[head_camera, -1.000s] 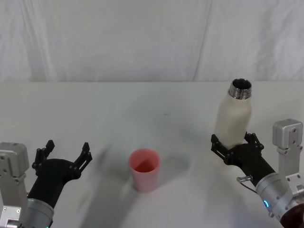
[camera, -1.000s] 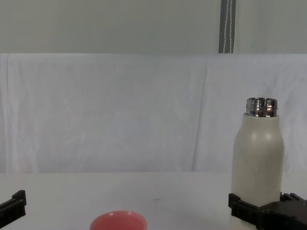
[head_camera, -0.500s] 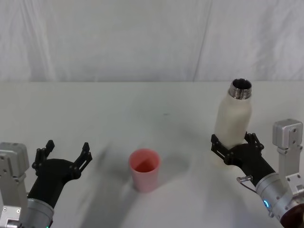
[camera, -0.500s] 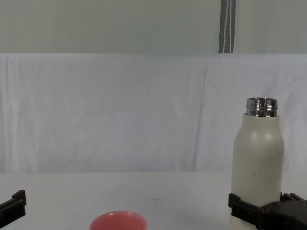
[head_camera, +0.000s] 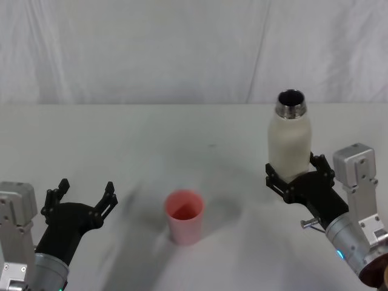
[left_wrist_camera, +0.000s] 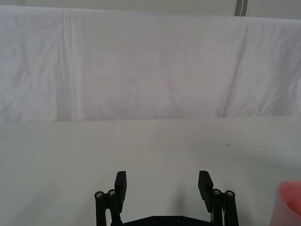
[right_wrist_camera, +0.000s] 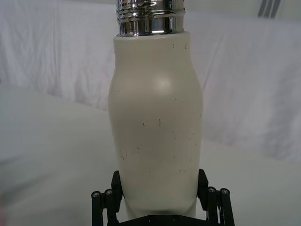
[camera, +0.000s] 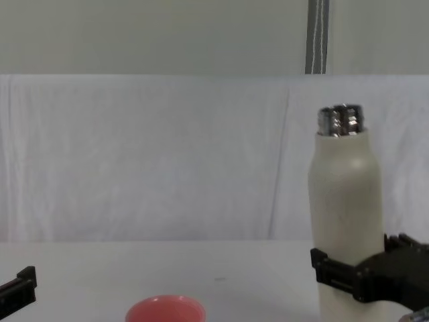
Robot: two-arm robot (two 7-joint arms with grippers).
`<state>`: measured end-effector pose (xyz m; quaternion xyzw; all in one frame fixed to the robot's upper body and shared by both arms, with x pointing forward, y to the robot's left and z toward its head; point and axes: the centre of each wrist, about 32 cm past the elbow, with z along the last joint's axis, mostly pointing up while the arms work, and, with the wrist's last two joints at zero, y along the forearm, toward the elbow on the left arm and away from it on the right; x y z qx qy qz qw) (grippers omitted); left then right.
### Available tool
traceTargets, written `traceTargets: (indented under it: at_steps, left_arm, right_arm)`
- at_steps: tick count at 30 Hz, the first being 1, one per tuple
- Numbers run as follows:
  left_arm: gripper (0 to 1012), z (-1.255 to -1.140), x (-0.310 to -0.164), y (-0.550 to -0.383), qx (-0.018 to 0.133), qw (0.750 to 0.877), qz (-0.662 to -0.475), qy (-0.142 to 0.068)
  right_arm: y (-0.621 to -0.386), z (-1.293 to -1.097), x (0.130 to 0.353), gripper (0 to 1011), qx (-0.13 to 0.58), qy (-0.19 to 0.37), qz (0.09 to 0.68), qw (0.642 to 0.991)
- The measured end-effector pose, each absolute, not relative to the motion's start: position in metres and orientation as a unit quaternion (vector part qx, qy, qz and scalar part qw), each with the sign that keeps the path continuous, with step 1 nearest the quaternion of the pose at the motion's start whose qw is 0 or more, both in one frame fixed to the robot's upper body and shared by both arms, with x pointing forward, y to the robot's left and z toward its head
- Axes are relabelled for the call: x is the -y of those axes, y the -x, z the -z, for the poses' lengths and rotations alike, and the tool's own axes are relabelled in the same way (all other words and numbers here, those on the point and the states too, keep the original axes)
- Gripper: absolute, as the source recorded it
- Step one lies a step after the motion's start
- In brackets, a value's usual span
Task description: Grasp the thermos with one hand and pour water into the cup lid.
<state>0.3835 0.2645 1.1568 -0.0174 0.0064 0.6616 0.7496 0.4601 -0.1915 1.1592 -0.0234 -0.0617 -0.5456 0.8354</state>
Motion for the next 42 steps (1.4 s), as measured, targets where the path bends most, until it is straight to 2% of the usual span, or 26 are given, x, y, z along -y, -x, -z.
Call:
traceTargets:
  at_steps: [14,24,42]
  left_arm:
    - [1001,-1.157,-0.265,-0.384,-0.006,0.75,-0.662,0.017]
    - [1001,-1.157,-0.265,-0.384,-0.006,0.75,-0.662,0.017]
    - [1001,-1.157,-0.265,-0.384,-0.006,0.75,-0.662,0.017]
  right_arm:
    - [-0.446,-1.183,0.202,950,0.166,0.095,0.547,0.815]
    - [-0.432,-1.186,0.204,950,0.227,0.149,0.549,0.791]
    - [-0.417,-1.185,0.201,950,0.273,0.2,0.547,0.766]
